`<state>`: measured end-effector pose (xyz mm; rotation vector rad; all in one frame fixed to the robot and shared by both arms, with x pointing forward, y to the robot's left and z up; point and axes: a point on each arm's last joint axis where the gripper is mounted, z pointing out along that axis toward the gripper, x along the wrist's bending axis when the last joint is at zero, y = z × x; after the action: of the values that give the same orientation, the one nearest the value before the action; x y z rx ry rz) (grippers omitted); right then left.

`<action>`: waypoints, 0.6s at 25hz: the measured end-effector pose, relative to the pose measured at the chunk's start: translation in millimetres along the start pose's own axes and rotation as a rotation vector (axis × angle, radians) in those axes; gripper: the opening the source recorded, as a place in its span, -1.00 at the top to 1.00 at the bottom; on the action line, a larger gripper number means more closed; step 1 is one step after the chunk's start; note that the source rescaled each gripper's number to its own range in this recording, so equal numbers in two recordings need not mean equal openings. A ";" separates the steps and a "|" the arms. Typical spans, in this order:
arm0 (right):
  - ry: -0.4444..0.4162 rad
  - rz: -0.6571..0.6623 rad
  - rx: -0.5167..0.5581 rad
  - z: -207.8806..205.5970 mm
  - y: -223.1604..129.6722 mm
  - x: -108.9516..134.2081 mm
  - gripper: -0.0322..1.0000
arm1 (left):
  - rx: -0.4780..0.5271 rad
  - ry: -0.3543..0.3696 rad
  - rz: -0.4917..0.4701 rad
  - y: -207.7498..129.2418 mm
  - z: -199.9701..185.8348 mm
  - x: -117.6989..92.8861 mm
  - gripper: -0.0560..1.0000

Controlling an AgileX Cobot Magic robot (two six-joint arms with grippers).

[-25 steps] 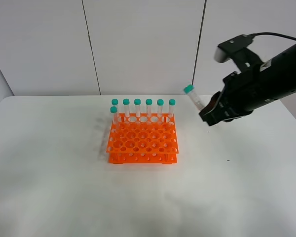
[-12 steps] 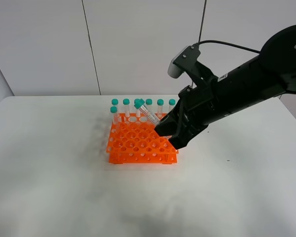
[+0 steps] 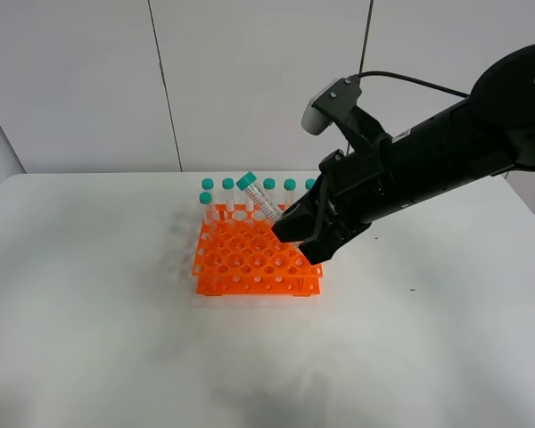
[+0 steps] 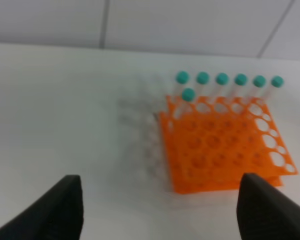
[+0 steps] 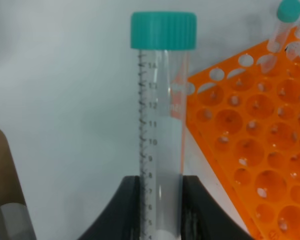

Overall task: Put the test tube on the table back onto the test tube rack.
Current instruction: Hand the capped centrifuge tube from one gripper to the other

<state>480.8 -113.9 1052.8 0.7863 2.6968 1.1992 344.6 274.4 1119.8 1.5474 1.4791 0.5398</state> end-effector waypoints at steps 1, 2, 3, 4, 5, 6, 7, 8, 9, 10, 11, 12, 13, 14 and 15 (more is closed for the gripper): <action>-0.001 0.001 -0.001 0.0 0.1 -0.1 0.87 | 0.026 -0.037 -0.037 5.4 15.4 0.9 -1.00; -0.001 0.001 -0.002 0.0 0.1 -0.1 0.87 | 0.036 -0.080 -0.066 10.1 28.0 0.5 -1.00; -0.001 0.002 -0.002 0.0 0.2 -0.1 0.87 | 0.060 -0.116 -0.086 13.4 42.7 1.6 -1.00; -0.001 0.003 -0.003 0.0 0.3 -0.1 0.87 | 0.075 -0.164 -0.130 16.6 56.9 1.6 -1.00; -0.001 0.003 -0.004 0.0 0.3 -0.1 0.87 | 0.085 -0.212 -0.156 19.1 70.2 1.5 -1.00; -0.003 0.003 -0.004 0.0 0.4 -0.3 0.87 | 0.085 -0.255 -0.158 21.1 80.2 1.0 -1.00; -0.004 0.003 -0.006 0.0 0.6 -0.4 0.87 | 0.083 -0.308 -0.173 23.1 90.9 -0.9 -1.00; -0.007 0.005 -0.009 0.0 0.8 -0.6 0.87 | 0.083 -0.361 -0.201 24.4 100.8 -3.7 -1.00; -0.010 0.005 -0.012 0.0 1.1 -0.9 0.87 | 0.077 -0.417 -0.209 25.6 108.4 -8.2 -1.00; -0.014 0.005 -0.014 0.0 1.3 -1.3 0.87 | 0.077 -0.460 -0.210 25.4 117.2 -11.8 -1.00; -0.016 0.005 -0.015 0.0 1.4 -1.4 0.87 | 0.077 -0.507 -0.228 25.4 124.9 -17.6 -1.00; -0.016 0.005 -0.016 0.0 1.4 -1.4 0.87 | 0.077 -0.550 -0.234 24.3 132.0 -24.2 -1.00; -0.015 0.006 -0.016 0.0 1.5 -1.4 0.87 | 0.080 -0.585 -0.230 22.5 137.7 -31.1 -1.00; -0.015 0.006 -0.016 0.0 1.5 -1.4 0.87 | 0.083 -0.611 -0.242 20.9 144.3 -36.3 -1.00; -0.015 0.006 -0.016 0.0 1.5 -1.4 0.87 | 0.092 -0.635 -0.257 18.3 150.4 -42.5 -1.00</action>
<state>482.7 -113.8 1053.7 0.7988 2.6710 1.2094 468.8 191.0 1071.1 1.3894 1.1818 -0.1685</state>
